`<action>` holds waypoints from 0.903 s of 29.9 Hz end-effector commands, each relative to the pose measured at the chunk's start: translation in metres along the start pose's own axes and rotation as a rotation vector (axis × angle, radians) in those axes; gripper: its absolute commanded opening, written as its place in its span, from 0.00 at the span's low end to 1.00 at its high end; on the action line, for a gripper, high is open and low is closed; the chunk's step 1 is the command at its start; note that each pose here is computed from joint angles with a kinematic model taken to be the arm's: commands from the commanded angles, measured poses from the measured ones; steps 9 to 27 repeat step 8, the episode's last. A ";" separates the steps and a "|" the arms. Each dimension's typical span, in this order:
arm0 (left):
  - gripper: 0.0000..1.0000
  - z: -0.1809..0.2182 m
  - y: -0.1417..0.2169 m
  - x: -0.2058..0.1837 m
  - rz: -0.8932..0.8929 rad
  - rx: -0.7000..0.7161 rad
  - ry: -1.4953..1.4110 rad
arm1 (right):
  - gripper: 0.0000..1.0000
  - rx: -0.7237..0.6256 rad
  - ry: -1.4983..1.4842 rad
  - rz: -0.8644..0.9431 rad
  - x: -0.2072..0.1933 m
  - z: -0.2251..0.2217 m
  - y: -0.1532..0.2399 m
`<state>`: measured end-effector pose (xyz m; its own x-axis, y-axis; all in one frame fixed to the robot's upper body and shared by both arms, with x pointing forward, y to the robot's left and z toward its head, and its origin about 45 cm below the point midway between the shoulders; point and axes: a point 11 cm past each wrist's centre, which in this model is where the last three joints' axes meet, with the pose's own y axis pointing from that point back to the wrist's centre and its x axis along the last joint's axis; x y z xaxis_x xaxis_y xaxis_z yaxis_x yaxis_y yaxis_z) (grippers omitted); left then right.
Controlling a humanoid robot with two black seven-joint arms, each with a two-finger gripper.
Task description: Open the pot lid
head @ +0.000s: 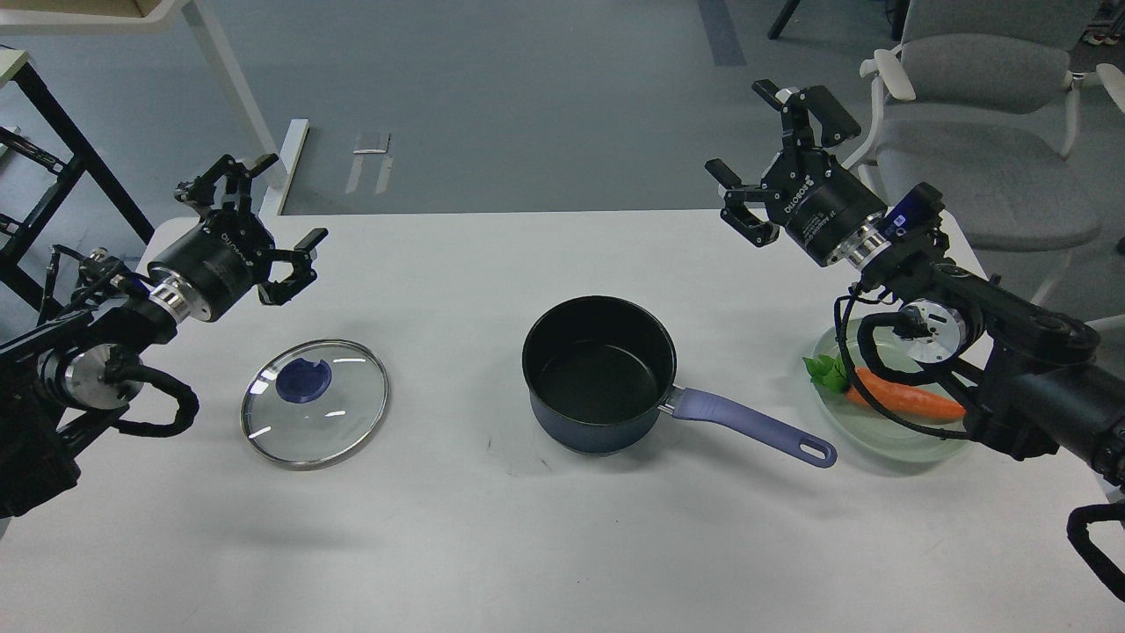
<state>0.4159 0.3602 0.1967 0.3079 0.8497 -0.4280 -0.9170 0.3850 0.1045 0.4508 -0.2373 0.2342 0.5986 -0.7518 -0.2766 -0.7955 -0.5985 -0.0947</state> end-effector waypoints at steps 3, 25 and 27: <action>1.00 -0.002 0.001 0.000 0.001 -0.004 0.003 | 1.00 -0.013 0.013 -0.017 -0.004 0.003 -0.001; 1.00 -0.002 0.002 0.001 0.004 -0.021 0.003 | 1.00 -0.009 -0.005 -0.018 -0.007 0.008 -0.001; 1.00 -0.002 0.002 0.001 0.004 -0.021 0.003 | 1.00 -0.009 -0.005 -0.018 -0.007 0.008 -0.001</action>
